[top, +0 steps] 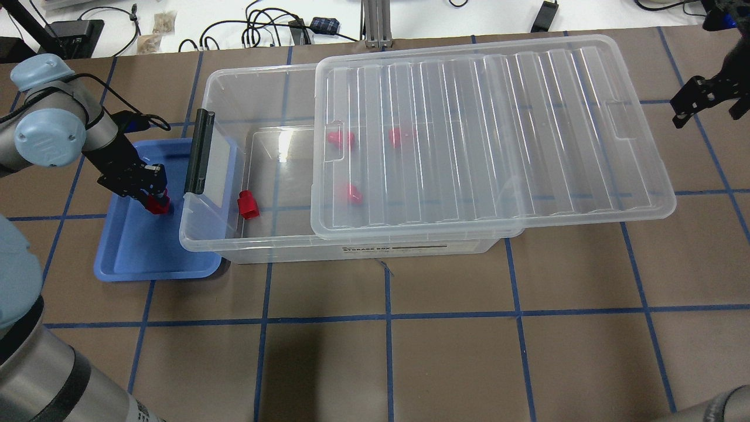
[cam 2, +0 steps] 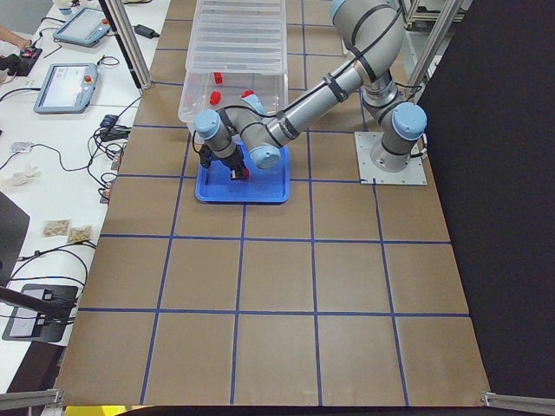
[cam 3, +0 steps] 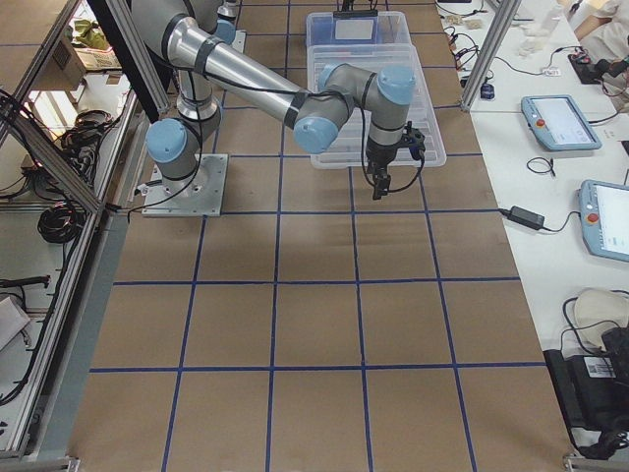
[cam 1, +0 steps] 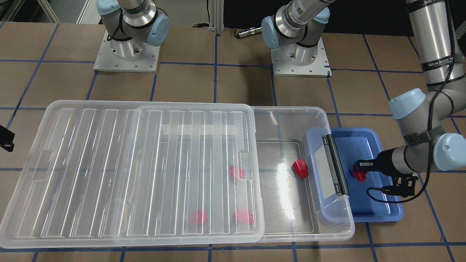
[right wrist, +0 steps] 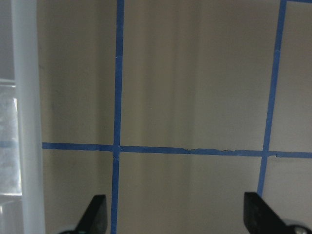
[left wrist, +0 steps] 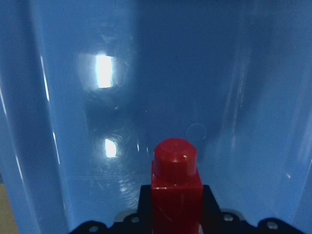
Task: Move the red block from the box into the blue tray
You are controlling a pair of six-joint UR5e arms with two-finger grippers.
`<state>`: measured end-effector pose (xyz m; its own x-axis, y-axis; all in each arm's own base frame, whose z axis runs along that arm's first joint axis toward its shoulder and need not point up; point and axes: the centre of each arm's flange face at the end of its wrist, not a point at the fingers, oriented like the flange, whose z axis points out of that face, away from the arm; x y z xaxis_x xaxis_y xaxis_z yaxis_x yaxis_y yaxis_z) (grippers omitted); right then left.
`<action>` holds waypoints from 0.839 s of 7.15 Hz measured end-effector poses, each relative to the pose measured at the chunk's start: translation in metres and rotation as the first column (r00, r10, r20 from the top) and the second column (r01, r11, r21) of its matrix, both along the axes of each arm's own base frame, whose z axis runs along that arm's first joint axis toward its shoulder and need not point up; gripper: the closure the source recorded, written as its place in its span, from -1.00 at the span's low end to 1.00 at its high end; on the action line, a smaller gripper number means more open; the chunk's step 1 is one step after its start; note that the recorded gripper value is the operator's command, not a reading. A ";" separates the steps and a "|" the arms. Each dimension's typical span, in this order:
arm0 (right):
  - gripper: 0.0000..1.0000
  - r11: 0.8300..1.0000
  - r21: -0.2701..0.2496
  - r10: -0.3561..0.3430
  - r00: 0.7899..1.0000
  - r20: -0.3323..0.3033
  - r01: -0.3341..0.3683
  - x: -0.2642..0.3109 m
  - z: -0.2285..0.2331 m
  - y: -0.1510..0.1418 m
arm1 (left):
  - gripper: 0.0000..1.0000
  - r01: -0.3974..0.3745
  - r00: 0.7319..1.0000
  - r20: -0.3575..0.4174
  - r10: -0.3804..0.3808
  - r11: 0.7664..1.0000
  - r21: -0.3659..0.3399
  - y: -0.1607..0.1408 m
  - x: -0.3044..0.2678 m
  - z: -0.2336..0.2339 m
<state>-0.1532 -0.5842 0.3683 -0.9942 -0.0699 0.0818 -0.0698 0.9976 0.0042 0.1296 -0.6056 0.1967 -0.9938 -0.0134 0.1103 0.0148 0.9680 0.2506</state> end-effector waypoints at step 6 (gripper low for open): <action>-1.00 0.999 -0.042 0.010 0.996 0.093 -0.006 0.062 -0.016 -0.007 | -0.99 -0.003 1.000 0.000 0.003 1.000 -0.001 -0.003 0.003 -0.001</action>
